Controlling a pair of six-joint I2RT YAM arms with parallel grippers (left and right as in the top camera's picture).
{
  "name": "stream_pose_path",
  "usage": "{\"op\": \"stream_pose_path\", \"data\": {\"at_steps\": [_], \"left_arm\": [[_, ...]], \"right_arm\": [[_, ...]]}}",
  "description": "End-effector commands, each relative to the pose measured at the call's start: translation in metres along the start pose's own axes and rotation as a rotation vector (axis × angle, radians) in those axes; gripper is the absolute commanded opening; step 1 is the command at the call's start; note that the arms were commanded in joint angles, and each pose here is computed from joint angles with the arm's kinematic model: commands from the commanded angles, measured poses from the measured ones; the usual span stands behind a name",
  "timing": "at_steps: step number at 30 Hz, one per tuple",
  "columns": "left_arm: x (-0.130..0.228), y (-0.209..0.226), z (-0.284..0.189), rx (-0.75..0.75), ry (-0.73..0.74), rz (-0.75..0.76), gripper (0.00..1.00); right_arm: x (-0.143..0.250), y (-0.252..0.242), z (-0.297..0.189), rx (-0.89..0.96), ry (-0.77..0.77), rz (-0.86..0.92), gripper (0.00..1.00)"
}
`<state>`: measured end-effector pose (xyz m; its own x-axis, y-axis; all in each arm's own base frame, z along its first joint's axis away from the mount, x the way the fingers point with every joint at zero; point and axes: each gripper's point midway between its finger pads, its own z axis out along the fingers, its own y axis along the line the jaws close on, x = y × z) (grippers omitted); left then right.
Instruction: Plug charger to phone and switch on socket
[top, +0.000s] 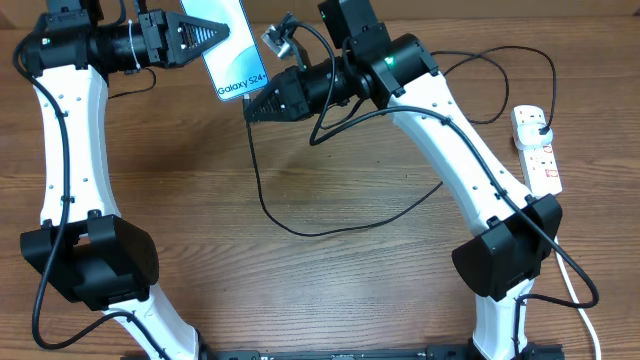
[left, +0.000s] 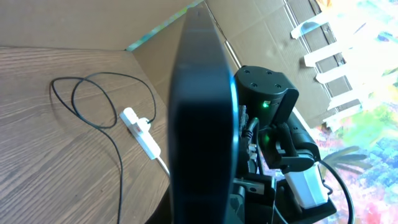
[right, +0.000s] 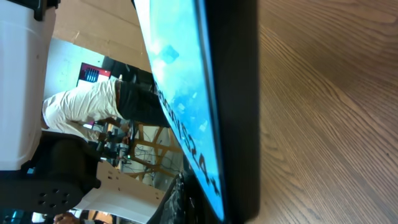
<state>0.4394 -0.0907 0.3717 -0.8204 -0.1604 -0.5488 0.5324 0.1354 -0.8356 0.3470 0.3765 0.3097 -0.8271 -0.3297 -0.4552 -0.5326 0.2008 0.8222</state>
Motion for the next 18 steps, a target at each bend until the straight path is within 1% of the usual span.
{"op": "stream_pose_path", "data": {"at_steps": [1,18], "left_arm": [[0.0009,-0.0160,0.0034,0.050,0.011,0.048,0.04],[0.0046,-0.0187,0.0130,0.064,0.031,0.046,0.04]], "right_arm": [[-0.0075,-0.0061,-0.0145,-0.011,-0.028,-0.004,0.04],[-0.0100,-0.0021,-0.0207,-0.048,-0.033,-0.012,0.04]]}}
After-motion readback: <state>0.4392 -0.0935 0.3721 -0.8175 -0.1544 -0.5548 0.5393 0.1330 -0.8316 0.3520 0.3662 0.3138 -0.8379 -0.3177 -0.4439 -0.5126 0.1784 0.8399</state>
